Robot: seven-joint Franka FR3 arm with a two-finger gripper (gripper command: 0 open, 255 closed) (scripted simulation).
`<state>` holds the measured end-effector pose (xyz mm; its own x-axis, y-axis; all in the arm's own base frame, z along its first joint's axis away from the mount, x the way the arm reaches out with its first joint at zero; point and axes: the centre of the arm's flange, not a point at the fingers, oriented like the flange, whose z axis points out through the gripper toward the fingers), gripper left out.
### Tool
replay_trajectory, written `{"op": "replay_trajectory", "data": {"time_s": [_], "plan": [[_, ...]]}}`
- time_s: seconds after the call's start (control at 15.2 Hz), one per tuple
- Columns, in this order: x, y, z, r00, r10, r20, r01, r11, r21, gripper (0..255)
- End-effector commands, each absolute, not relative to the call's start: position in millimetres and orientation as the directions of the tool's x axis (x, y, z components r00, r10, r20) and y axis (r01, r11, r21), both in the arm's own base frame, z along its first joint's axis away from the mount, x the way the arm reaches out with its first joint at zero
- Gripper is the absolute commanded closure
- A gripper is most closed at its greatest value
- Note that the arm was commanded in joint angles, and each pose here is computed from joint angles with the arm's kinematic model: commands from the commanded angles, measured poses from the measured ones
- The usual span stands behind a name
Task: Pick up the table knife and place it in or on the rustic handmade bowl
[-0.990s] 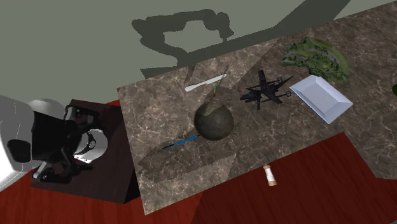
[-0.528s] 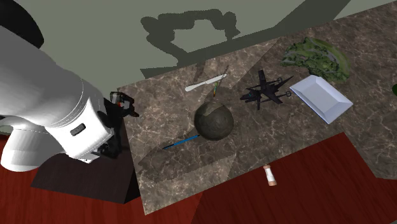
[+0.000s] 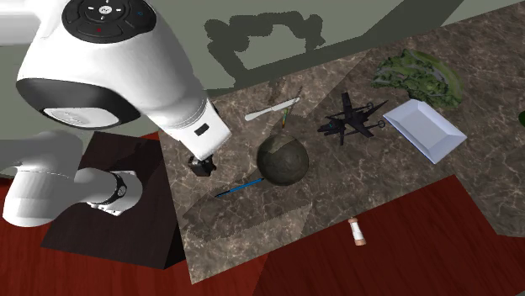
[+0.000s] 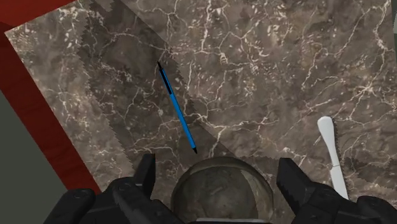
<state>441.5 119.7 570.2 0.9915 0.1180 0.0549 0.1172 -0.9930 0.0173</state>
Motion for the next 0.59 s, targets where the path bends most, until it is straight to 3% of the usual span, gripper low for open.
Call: {"op": "replay_trajectory", "data": {"time_s": [0.0,0.53], "plan": [[459,135,557,0.989,0.142,0.037,0.141,-0.990,0.019,0],[514,217,503,0.972,0.233,-0.037,0.234,-0.972,0.023,0]]}}
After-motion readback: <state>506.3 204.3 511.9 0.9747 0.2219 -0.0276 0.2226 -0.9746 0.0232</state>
